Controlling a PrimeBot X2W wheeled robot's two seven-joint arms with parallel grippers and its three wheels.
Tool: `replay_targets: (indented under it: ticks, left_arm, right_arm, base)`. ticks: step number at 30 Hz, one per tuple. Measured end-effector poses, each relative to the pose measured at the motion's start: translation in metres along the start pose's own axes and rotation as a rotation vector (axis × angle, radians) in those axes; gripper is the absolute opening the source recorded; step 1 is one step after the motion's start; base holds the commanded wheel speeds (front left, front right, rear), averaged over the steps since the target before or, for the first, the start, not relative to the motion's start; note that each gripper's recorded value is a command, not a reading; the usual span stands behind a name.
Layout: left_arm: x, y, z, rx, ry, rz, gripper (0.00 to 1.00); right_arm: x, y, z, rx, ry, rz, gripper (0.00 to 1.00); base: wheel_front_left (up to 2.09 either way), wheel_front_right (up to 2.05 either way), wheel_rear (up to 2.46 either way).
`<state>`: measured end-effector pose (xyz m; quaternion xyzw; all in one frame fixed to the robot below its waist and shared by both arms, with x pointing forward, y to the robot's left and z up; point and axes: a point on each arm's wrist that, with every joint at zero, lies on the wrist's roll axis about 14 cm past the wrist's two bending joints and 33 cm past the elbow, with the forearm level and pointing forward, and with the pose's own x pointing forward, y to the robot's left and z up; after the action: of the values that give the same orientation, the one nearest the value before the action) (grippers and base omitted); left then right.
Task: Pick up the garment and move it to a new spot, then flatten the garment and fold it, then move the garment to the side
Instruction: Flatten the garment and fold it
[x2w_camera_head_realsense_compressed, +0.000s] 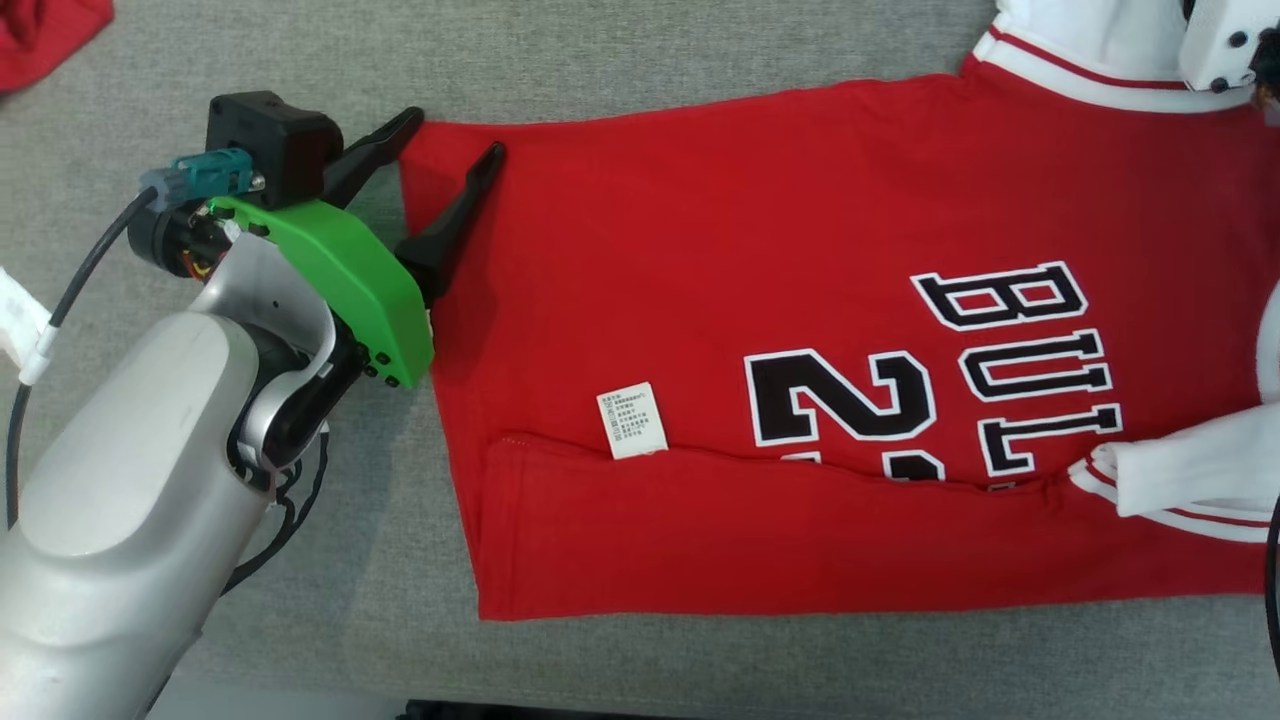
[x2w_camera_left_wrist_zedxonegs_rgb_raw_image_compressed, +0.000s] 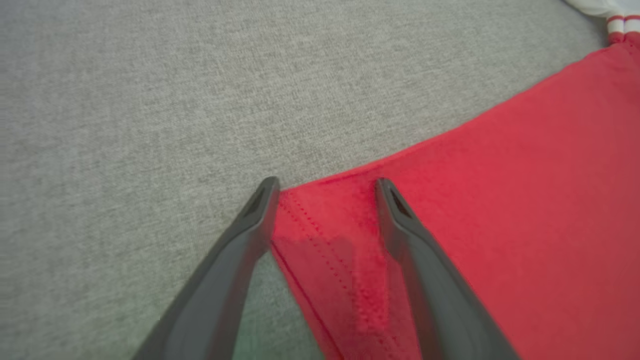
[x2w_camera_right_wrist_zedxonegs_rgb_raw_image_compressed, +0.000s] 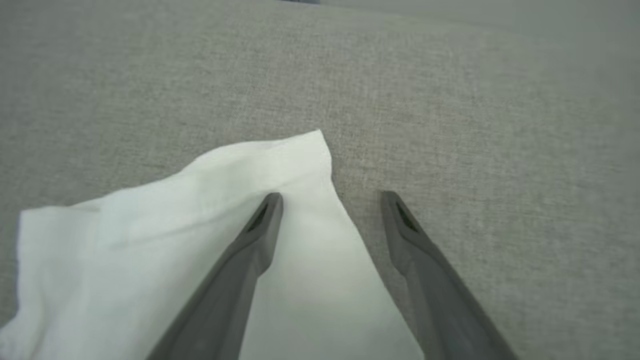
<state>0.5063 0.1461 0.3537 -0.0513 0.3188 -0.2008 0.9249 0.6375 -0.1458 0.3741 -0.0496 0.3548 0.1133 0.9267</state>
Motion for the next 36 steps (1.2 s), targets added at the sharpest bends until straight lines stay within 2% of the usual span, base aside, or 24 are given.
replay_targets:
  ticks: [6,8,10,11,12,13,20,26,32,36]
  left_arm:
    - [-0.009,0.002,-0.009,-0.017,0.059,-0.03,1.0]
    - [-0.011,0.001,-0.011,-0.021,0.079,-0.042,1.0]
    - [-0.011,-0.001,-0.011,-0.031,0.083,-0.055,1.0]
    - [-0.01,-0.002,-0.011,-0.043,0.083,-0.061,0.69]
    - [-0.009,-0.004,-0.01,-0.046,0.082,-0.068,0.24]
    - [-0.008,-0.005,-0.009,-0.052,0.078,-0.072,0.0]
    - [-0.006,-0.006,0.007,-0.048,0.0,-0.075,0.0]
    - [-0.019,-0.015,0.039,-0.009,-0.11,-0.09,0.0]
    - [-0.05,-0.041,0.035,-0.016,-0.156,-0.116,0.0]
    - [-0.079,-0.059,0.018,-0.034,-0.159,-0.114,0.0]
  right_arm:
    - [0.018,0.029,-0.005,0.009,0.05,0.091,1.0]
    - [0.016,0.03,-0.006,0.006,0.059,0.103,0.0]
    - [0.013,0.033,-0.007,0.008,0.064,0.12,0.0]
    - [0.012,0.034,-0.007,0.011,0.064,0.13,0.0]
    - [0.01,0.035,-0.006,0.015,0.057,0.136,0.0]
    - [0.008,0.034,-0.004,0.015,0.045,0.135,0.0]
    - [-0.008,-0.008,0.037,0.076,-0.184,0.03,0.0]
    - [-0.033,-0.019,0.058,0.119,-0.282,0.009,0.0]
    - [-0.075,-0.026,0.036,0.138,-0.321,0.016,0.0]
    - [-0.117,-0.036,0.002,0.183,-0.323,0.01,0.0]
  base:
    - [0.0,0.0,0.0]
    - [0.0,0.0,0.0]
    - [0.0,0.0,0.0]
    - [0.0,0.0,0.0]
    - [0.0,0.0,0.0]
    - [0.0,0.0,0.0]
    - [0.0,0.0,0.0]
    - [0.0,0.0,0.0]
    - [0.0,0.0,0.0]
    - [0.0,0.0,0.0]
